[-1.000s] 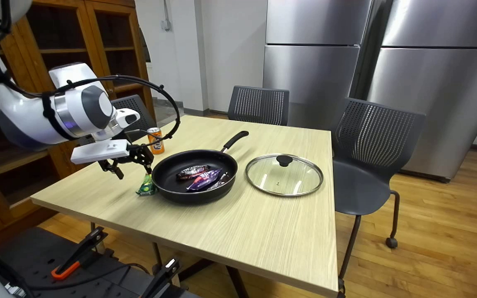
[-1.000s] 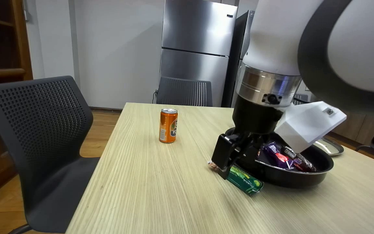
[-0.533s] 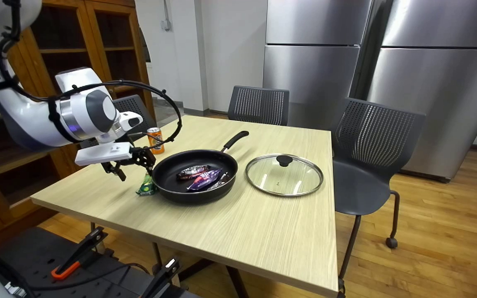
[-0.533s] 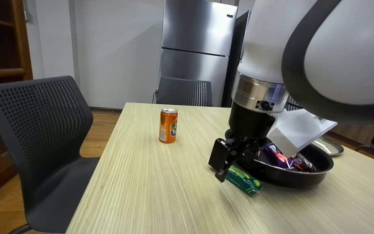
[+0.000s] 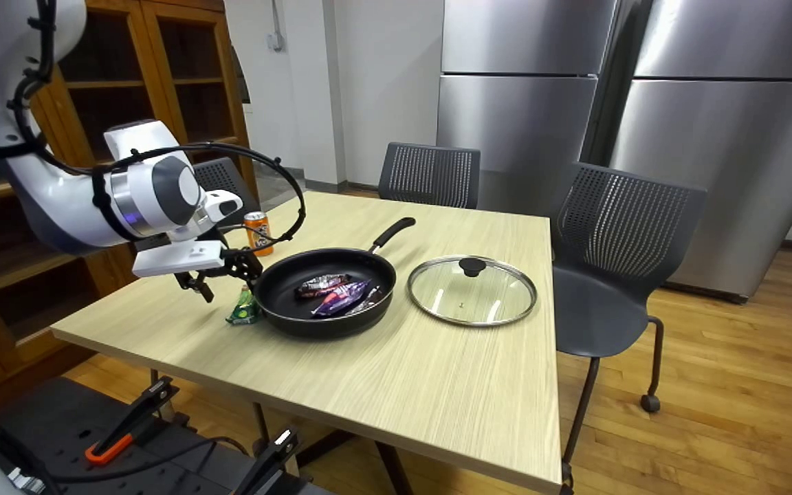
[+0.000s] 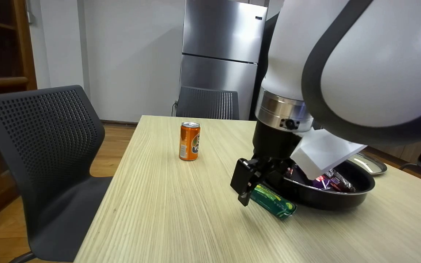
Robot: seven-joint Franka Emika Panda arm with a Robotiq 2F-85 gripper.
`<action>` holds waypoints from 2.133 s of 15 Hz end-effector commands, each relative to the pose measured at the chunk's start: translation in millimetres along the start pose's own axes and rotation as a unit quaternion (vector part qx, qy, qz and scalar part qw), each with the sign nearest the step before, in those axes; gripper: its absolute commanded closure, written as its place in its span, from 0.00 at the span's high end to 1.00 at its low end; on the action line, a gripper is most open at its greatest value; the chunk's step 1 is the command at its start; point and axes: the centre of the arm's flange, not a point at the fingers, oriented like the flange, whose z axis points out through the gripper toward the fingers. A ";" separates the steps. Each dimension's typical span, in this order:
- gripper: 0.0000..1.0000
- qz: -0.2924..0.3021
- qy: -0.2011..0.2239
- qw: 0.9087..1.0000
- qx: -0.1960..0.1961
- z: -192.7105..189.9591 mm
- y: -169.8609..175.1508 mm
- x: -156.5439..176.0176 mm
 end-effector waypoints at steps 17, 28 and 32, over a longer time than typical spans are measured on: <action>1.00 -0.035 -0.011 0.999 -0.010 19.0 -10.1 2.2; 1.00 -0.039 -0.015 0.999 -0.023 26.2 -6.5 5.3; 1.00 -0.041 -0.014 0.999 -0.008 23.9 -5.9 5.0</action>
